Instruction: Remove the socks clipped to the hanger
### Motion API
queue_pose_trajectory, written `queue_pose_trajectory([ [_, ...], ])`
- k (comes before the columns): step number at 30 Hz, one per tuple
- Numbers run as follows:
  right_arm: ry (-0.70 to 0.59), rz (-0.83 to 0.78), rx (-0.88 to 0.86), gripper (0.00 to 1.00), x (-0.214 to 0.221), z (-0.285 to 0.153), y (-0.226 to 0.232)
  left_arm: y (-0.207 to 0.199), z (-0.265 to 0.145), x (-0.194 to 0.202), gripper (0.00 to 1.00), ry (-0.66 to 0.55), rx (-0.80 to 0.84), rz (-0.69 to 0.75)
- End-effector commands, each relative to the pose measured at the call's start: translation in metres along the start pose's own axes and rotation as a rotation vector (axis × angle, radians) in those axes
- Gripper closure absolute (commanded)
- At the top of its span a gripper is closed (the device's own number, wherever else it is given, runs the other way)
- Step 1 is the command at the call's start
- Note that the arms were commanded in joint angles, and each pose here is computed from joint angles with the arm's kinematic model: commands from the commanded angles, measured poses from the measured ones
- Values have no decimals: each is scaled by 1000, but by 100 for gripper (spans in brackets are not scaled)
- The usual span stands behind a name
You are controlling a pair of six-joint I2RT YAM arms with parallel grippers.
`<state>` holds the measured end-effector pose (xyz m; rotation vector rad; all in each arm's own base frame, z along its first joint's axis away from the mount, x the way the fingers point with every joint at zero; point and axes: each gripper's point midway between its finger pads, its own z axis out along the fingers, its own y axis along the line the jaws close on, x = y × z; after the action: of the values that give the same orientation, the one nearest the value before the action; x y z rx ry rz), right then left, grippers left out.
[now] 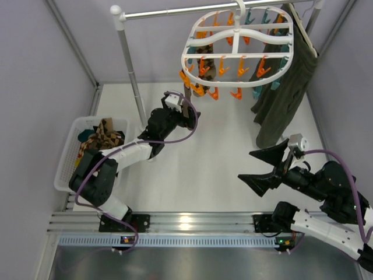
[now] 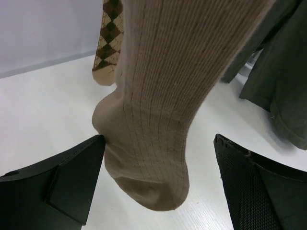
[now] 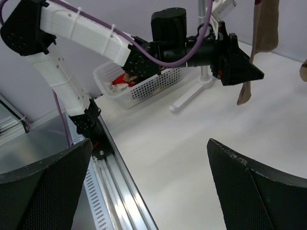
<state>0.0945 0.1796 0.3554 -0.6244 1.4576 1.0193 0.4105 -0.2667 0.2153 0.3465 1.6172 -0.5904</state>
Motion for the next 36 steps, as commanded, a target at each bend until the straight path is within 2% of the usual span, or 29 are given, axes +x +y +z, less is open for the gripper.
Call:
queue_pose_trajectory([
  [1, -60, -1, -50, 0, -21, 4, 11, -2, 15, -45, 2, -178, 14, 28],
  [4, -54, 6, -60, 1, -21, 8, 13, 5, 24, -50, 7, -196, -13, 37],
  [5, -52, 8, -67, 1, -21, 9, 14, 5, 26, -51, 12, -199, -13, 42],
  [6, -49, 11, -73, 0, -20, 10, 15, 8, 28, -49, 21, -197, -20, 45],
  [7, -46, 12, -75, 1, -19, 12, 16, 7, 30, -56, 27, -215, -20, 45],
  [9, -45, 18, -78, 1, -18, 14, 16, 6, 32, -58, 49, -223, -18, 39],
  [10, -48, 19, -77, 0, -19, 14, 16, 7, 33, -59, 71, -227, -25, 35],
  [12, -52, 25, -79, 0, -19, 14, 16, 16, 31, -62, 87, -238, -77, 11],
  [13, -56, 28, -80, 1, -20, 12, 17, 14, 27, -68, 98, -253, -79, -15],
  [19, -103, 42, -64, 1, -30, 2, 15, 17, -16, -73, 100, -299, -211, -115],
  [20, -113, 45, -52, 1, -32, 1, 14, 3, -25, -81, 100, -322, -202, -127],
  [22, -133, 56, -36, 1, -36, -5, 11, 6, -42, -75, 100, -331, -297, -131],
  [23, -149, 67, -17, 1, -40, -9, 9, -15, -50, -78, 100, -340, -272, -141],
  [29, -194, 85, 74, 1, -57, -30, -4, -69, -78, -67, 100, -322, -358, -112],
  [32, -217, 99, 148, 0, -67, -44, -15, -94, -83, -67, 100, -302, -410, -65],
  [36, -255, 101, 259, 1, -80, -62, -32, -143, -80, -58, 100, -255, -379, 33],
])
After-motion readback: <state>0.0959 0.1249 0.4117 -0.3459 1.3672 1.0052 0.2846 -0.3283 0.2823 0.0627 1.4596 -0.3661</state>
